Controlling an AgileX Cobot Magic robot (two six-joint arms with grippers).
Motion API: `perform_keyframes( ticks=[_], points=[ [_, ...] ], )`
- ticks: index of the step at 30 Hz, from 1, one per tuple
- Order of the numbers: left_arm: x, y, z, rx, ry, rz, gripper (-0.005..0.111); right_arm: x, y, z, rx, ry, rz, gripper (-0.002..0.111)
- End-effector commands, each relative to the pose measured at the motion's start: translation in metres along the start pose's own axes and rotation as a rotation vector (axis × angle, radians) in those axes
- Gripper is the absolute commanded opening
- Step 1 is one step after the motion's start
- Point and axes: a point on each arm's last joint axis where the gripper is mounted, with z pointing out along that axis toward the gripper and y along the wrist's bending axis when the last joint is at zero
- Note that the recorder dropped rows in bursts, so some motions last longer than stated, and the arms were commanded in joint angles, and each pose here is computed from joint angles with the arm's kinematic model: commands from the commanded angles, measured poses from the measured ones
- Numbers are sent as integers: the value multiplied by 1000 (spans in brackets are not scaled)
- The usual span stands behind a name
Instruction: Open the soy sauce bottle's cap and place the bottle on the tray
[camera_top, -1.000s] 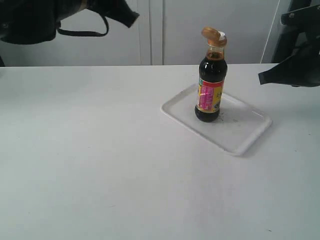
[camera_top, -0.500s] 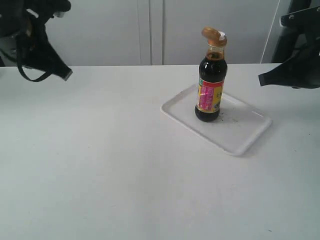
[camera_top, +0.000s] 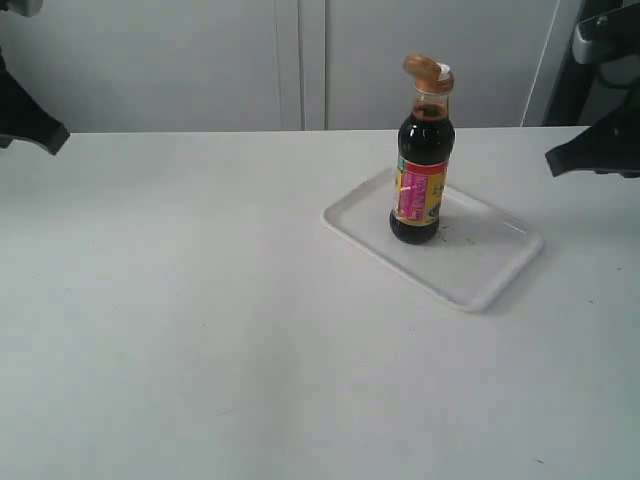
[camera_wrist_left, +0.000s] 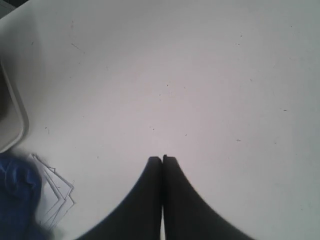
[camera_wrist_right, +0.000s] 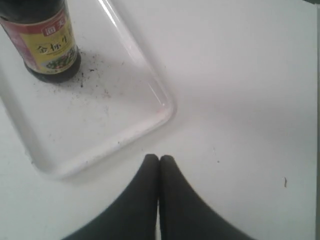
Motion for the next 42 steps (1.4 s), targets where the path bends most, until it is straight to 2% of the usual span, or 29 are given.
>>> perform_keyframes(
  ticks=[1, 5, 12, 15, 20, 28, 34, 42],
  points=[
    [12, 2, -12, 31, 25, -18, 0, 4, -3, -26, 16, 24, -9, 0],
    [27, -4, -12, 68, 14, -18, 0, 6, -2, -47, 15, -57, 13, 0],
    [64, -14, -15, 95, -140, -58, 0, 25, 5, -82, 35, -334, 51, 0],
    [82, -17, -15, 95, -166, -52, 0, 35, 12, -91, 34, -423, 49, 0],
    [107, -19, -24, 91, -195, -95, 0, 57, 18, -101, 34, -474, 42, 0],
    [164, -21, -45, 81, -269, -148, 0, 92, 24, -136, 58, -590, 46, 0],
    [192, -26, -56, 107, -467, -243, 0, 124, 32, -134, 46, -660, 84, 0],
    [216, -29, -65, 117, -581, -278, 0, 145, 37, -118, 43, -680, 104, 0]
  ],
)
